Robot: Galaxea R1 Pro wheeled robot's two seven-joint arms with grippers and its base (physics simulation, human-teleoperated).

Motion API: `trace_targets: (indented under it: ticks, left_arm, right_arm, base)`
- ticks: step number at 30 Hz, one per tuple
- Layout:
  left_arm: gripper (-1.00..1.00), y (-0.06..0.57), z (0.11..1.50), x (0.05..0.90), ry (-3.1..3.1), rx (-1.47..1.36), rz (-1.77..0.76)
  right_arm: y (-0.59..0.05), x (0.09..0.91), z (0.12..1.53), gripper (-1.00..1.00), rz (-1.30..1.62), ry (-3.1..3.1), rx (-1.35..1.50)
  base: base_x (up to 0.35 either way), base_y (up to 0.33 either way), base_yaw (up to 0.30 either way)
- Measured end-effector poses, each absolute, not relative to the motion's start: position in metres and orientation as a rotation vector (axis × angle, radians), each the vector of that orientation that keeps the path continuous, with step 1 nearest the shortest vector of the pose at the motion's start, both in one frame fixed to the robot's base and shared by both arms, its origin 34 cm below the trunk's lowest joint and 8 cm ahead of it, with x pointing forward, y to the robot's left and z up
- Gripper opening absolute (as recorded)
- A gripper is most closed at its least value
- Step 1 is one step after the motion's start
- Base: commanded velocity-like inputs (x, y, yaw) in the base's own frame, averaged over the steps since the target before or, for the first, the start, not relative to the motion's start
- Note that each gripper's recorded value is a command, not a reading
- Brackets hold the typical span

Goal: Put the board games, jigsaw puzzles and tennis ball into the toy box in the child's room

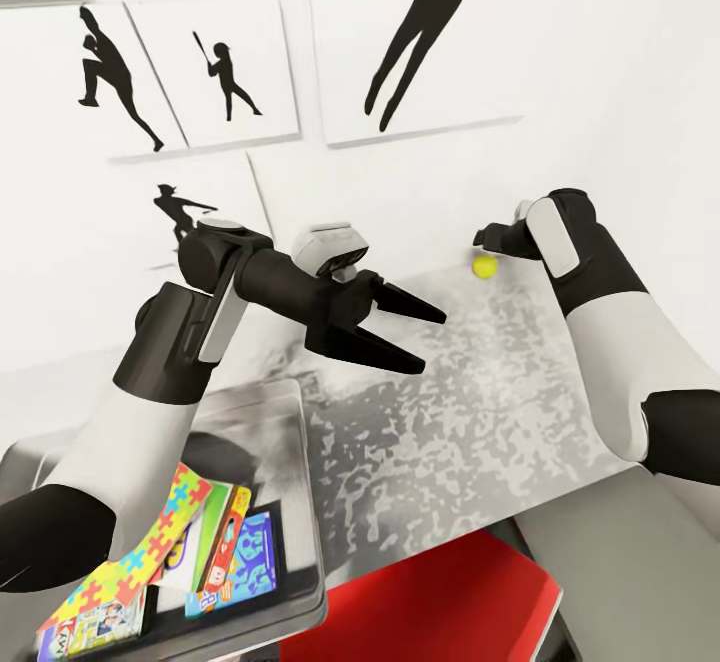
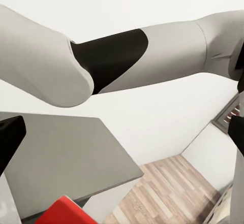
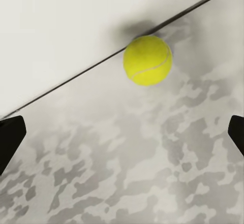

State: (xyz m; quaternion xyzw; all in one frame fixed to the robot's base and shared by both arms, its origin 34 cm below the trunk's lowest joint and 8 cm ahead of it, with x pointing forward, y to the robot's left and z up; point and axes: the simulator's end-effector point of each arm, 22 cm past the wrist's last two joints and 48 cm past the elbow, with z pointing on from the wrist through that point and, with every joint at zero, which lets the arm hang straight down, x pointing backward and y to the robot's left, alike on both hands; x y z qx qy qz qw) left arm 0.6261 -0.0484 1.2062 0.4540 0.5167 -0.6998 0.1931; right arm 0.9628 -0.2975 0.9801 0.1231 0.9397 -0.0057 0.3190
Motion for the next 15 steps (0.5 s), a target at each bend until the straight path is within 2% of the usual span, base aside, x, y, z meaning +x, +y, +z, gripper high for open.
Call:
trace_targets:
  ticks: [15]
  left_arm:
    - [1.00, -0.048, 1.193, 0.631, 1.461, 1.251, -1.985]
  right_arm:
    - [-0.300, 0.963, 0.961, 1.00, -0.025, 2.492, 0.327]
  base:
    - [0.000, 0.000, 0.000]
